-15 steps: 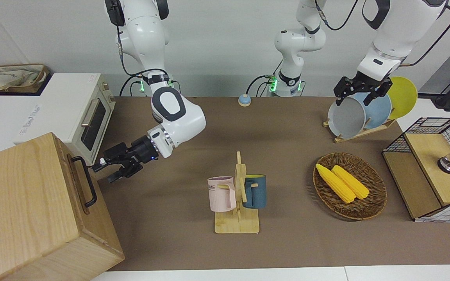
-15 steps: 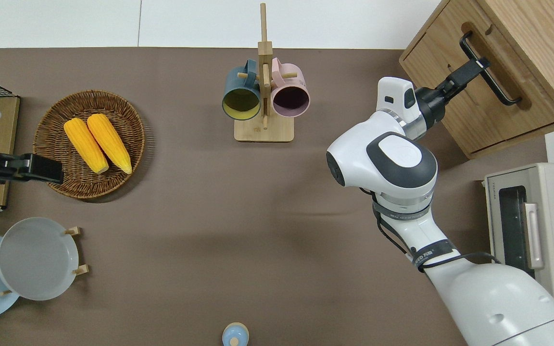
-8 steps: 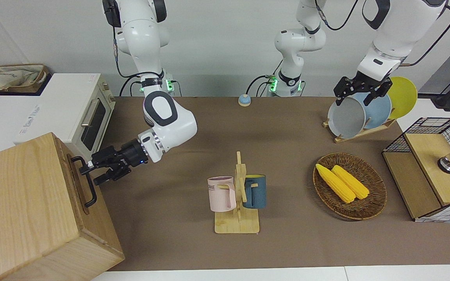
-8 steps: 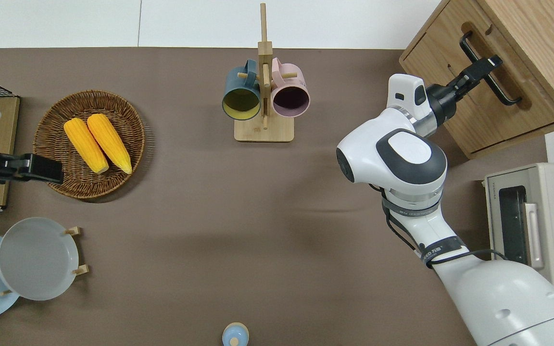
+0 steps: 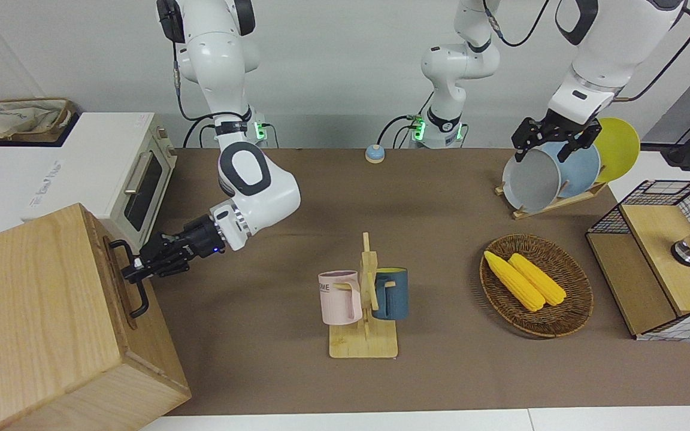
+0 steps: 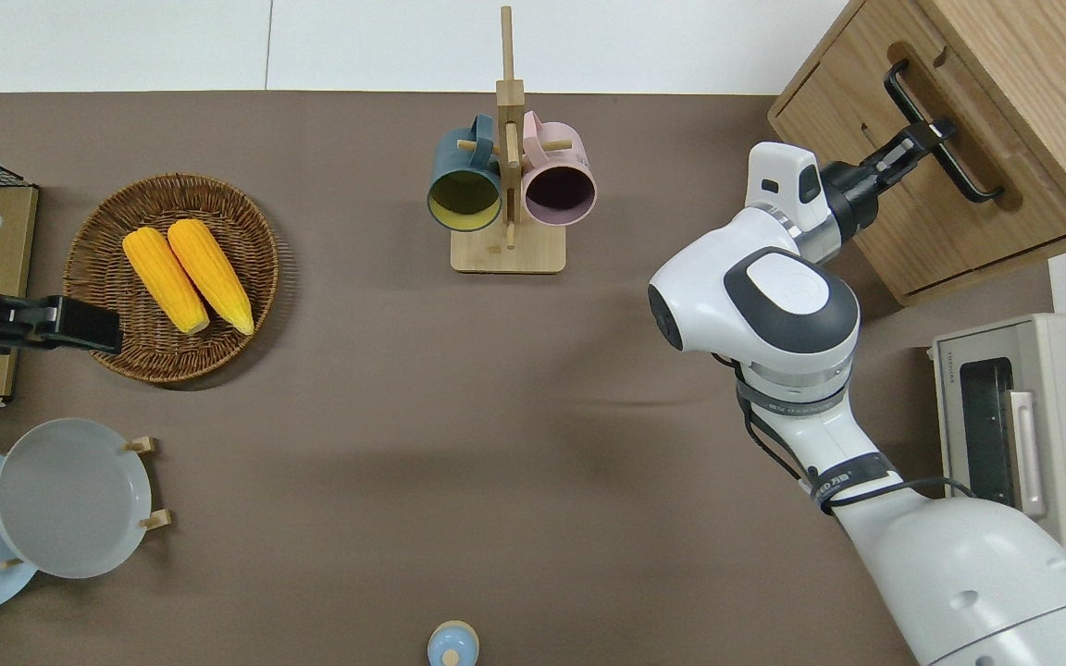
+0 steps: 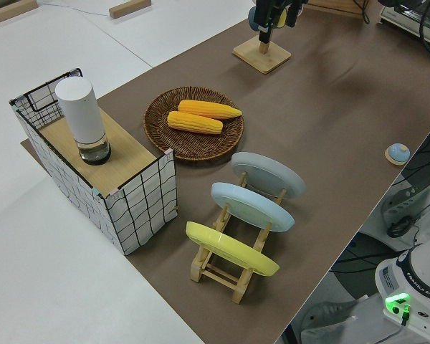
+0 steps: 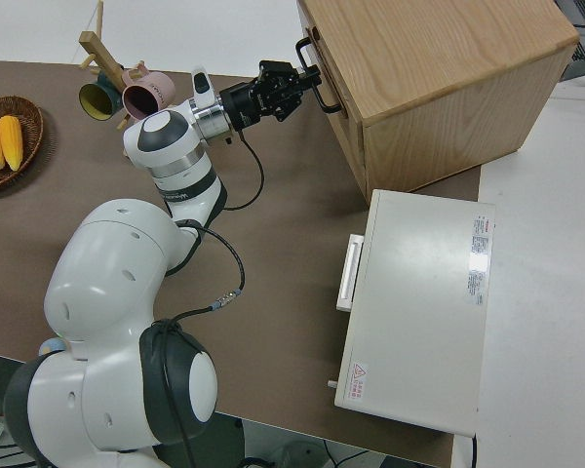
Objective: Slide drawer open with right arm
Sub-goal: 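Pull the drawer handle toward the robot with the right gripper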
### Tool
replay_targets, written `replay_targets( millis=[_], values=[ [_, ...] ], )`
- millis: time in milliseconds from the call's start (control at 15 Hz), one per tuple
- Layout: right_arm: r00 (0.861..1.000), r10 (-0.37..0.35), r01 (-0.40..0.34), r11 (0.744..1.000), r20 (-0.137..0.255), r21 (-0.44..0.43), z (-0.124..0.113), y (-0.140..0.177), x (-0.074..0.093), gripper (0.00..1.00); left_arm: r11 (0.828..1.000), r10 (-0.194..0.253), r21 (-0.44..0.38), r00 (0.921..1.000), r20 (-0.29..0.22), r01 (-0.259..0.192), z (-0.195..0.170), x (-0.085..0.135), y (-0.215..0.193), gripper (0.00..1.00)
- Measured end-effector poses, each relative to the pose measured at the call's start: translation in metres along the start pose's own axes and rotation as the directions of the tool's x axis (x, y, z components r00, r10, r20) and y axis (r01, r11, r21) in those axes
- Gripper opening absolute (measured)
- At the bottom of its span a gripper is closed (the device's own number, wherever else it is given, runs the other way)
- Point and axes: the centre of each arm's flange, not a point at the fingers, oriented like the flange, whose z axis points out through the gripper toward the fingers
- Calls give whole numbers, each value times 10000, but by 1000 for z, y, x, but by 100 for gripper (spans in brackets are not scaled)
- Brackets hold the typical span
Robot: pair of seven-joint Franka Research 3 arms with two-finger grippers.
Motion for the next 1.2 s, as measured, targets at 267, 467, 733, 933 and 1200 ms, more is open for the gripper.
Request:
replay_targets(
  millis=[267, 467, 733, 933, 1200],
  values=[
    [10000, 0, 0, 10000, -16, -6, -2, 0, 1, 19, 10000, 0, 0, 10000, 0, 0, 0, 0, 0, 100],
    [10000, -1, 1, 10000, 33, -56, -13, -1, 3, 19, 10000, 0, 0, 10000, 0, 0, 0, 0, 0, 100],
    [9996, 46, -43, 9999, 275, -137, -56, -3, 10, 19, 10000, 0, 0, 10000, 0, 0, 0, 0, 0, 100],
    [9990, 94, -87, 9998, 446, -161, -104, -5, 15, 19, 10000, 0, 0, 10000, 0, 0, 0, 0, 0, 100],
    [9992, 119, -115, 9999, 376, -94, -181, -7, 19, 19, 10000, 0, 0, 10000, 0, 0, 0, 0, 0, 100]
  ],
)
